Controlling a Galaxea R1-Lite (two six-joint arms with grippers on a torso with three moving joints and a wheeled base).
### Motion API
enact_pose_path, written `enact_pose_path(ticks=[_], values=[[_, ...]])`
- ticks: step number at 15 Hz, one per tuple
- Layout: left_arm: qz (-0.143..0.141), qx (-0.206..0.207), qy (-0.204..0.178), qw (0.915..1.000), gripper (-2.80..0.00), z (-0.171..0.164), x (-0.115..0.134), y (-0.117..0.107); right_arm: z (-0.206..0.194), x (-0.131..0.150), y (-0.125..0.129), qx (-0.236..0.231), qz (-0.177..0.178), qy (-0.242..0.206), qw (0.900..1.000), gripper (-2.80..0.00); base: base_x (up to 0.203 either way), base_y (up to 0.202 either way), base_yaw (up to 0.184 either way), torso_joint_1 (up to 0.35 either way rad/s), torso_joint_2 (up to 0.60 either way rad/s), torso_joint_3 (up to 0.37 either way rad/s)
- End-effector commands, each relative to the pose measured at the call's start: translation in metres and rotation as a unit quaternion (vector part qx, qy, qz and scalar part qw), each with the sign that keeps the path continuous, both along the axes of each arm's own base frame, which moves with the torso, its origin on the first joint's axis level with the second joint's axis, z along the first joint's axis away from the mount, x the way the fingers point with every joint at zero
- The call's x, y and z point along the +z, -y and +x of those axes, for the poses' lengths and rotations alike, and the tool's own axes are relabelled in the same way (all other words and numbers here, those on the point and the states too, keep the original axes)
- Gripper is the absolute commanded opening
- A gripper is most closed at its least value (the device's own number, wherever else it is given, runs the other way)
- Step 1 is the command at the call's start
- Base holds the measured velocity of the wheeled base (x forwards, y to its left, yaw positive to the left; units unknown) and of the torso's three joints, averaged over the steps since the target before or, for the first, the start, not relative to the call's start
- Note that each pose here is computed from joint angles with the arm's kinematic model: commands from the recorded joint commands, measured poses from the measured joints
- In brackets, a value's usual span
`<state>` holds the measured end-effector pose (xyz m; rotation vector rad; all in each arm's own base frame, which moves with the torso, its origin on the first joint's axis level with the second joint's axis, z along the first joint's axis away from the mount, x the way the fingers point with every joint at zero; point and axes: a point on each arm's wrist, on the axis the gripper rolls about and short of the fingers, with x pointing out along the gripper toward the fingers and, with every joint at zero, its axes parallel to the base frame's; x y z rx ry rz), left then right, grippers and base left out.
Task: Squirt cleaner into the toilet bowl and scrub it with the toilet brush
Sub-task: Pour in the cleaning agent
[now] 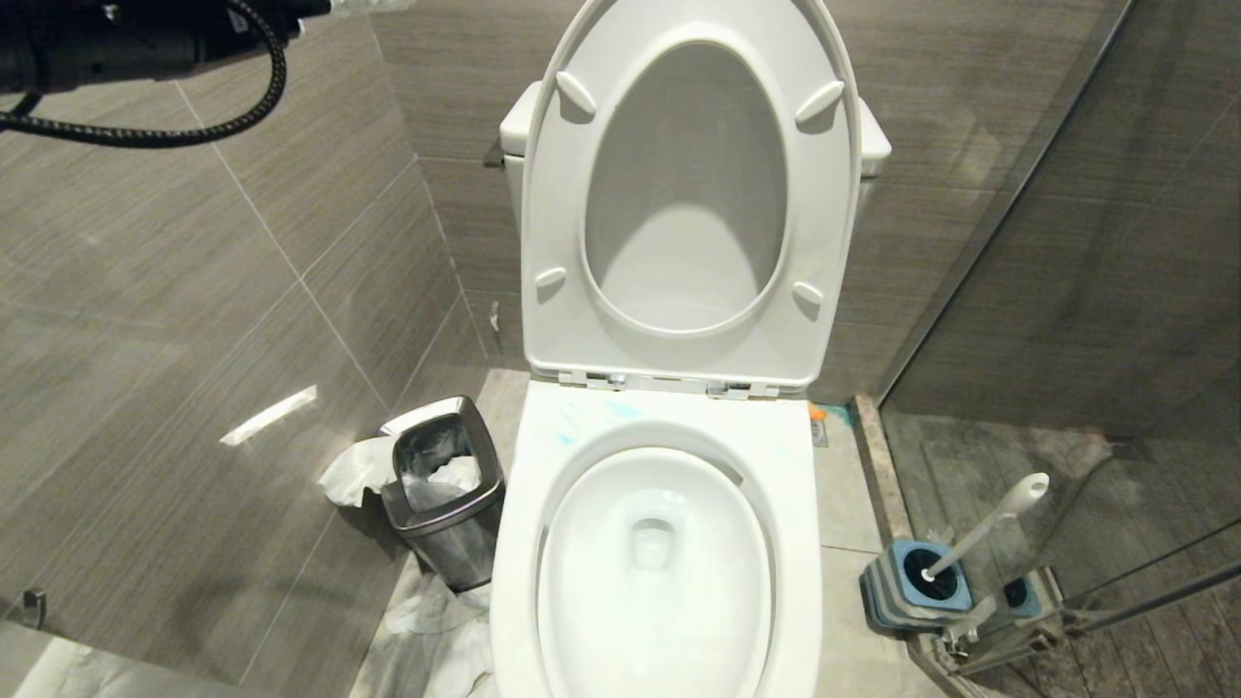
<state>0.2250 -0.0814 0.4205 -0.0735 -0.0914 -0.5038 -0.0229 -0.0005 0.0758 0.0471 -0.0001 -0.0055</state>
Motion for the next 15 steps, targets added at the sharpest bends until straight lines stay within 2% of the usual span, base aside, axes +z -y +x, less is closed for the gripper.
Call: enact_pose_path(ticks=[1, 2, 3, 6, 11, 15], values=[[0.002, 0.001, 0.04, 0.9992, 0.0, -0.028, 0.017, -0.008, 0.0, 0.0, 0.0, 0.0, 0.0, -0.001, 1.0, -2.8, 0.0, 0.0, 0.0, 0.0, 0.0, 0.0], [0.009, 0.002, 0.049, 0.9988, 0.0, -0.04, 0.021, -0.01, 0.0, 0.0, 0.0, 0.001, 0.0, -0.001, 1.0, -2.8, 0.0, 0.0, 0.0, 0.0, 0.0, 0.0], [0.013, -0.003, 0.052, 0.9985, -2.8, -0.054, 0.024, -0.012, 0.0, 0.0, 0.0, 0.0, 0.0, -0.001, 1.0, -2.8, 0.0, 0.0, 0.0, 0.0, 0.0, 0.0], [0.012, -0.01, 0.065, 0.9978, -2.8, -0.087, 0.031, -0.02, 0.0, 0.0, 0.0, 0.0, 0.0, -0.001, 1.0, -2.8, 0.0, 0.0, 0.0, 0.0, 0.0, 0.0], [0.008, 0.05, 0.118, 0.9917, -2.8, -0.13, 0.044, -0.039, 0.0, 0.0, 0.0, 0.001, 0.0, -0.001, 1.0, -2.8, 0.0, 0.0, 0.0, 0.0, 0.0, 0.0], [0.009, 0.088, 0.12, 0.9888, -2.8, -0.176, 0.037, -0.065, 0.0, 0.0, 0.0, 0.0, 0.0, -0.001, 1.0, -2.8, 0.0, 0.0, 0.0, 0.0, 0.0, 0.0]])
